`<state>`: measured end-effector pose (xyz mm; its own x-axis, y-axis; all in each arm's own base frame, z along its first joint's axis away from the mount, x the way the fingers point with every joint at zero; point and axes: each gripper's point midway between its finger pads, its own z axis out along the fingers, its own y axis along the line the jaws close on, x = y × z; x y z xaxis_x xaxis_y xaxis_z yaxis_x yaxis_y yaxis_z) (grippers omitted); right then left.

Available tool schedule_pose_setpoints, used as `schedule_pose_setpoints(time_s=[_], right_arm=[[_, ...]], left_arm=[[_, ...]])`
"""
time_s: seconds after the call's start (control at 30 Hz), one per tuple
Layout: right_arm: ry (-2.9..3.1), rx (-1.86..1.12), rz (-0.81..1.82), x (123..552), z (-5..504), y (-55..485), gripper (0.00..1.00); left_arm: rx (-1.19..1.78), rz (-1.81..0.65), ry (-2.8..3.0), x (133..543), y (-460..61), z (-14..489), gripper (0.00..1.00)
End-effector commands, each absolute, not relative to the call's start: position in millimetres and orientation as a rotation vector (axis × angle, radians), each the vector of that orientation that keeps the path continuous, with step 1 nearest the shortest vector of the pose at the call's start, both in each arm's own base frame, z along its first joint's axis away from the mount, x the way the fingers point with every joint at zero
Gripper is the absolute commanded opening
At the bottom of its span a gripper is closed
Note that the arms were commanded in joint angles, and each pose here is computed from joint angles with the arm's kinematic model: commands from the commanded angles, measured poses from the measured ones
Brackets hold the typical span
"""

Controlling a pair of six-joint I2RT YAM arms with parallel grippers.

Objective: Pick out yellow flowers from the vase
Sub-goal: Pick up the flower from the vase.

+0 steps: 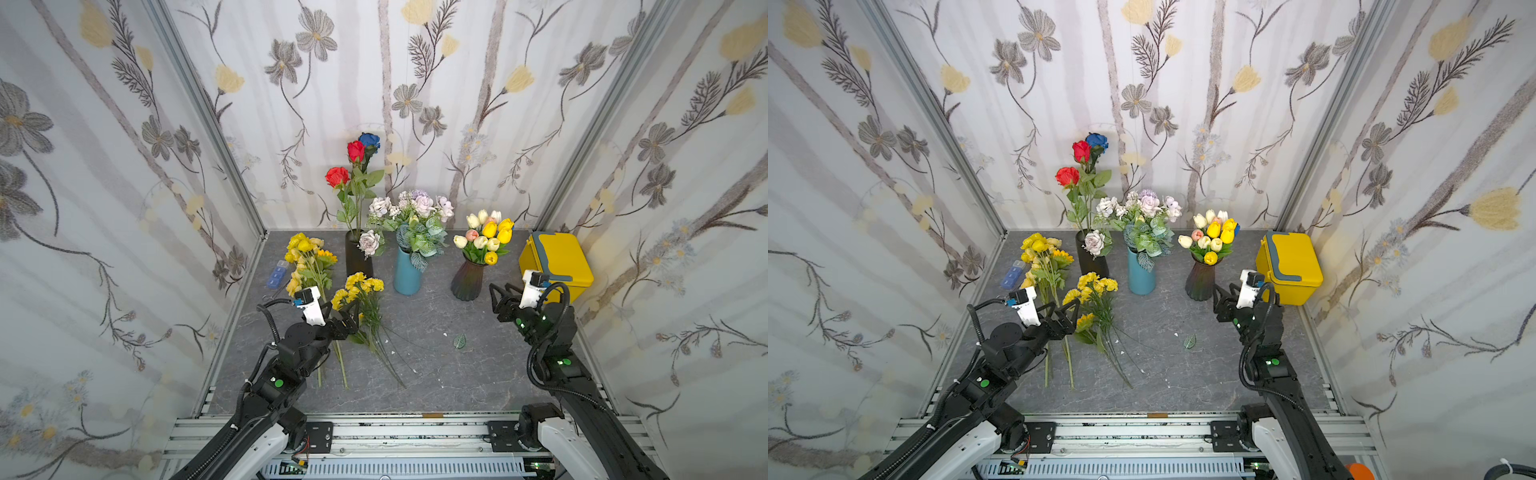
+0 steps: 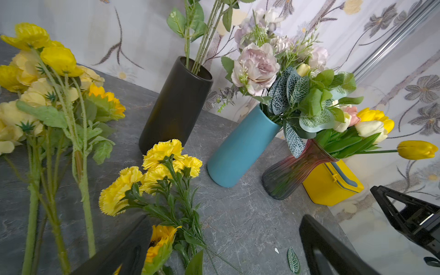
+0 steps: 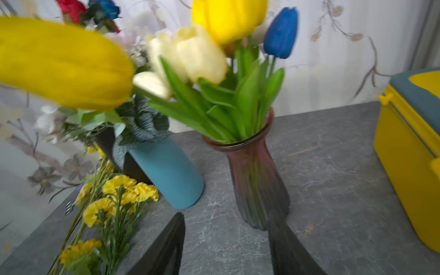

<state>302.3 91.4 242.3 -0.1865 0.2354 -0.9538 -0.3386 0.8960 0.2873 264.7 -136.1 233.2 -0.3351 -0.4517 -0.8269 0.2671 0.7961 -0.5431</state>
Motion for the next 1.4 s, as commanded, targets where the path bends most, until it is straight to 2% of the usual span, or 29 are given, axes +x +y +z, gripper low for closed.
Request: schedule_pose_setpoints(time_s=[0.0, 0.23, 0.5, 0.87, 1.23, 1.37], right_arm=[[1.406, -0.23, 0.439, 290, 290, 107, 0.54], [1.308, -0.264, 0.351, 295, 305, 108, 0.43], [1.219, -0.262, 0.229, 311, 328, 102, 0.35], [1.232, -0.278, 0.164, 339, 324, 105, 0.28], [1.232, -0.281, 0.145, 346, 321, 106, 0.17], [1.226, -0.283, 0.149, 346, 323, 107, 0.16]], left_arm=[[-0.113, -0.784, 1.706, 266, -144, 253, 1.0], [-0.124, -0.782, 1.711, 266, -143, 248, 1.0], [-0.132, -0.762, 1.718, 262, -138, 243, 1.0], [-0.142, -0.747, 1.711, 260, -133, 242, 1.0], [-0.146, -0.743, 1.715, 260, -132, 240, 1.0], [-0.149, -0.742, 1.715, 259, -131, 239, 1.0]])
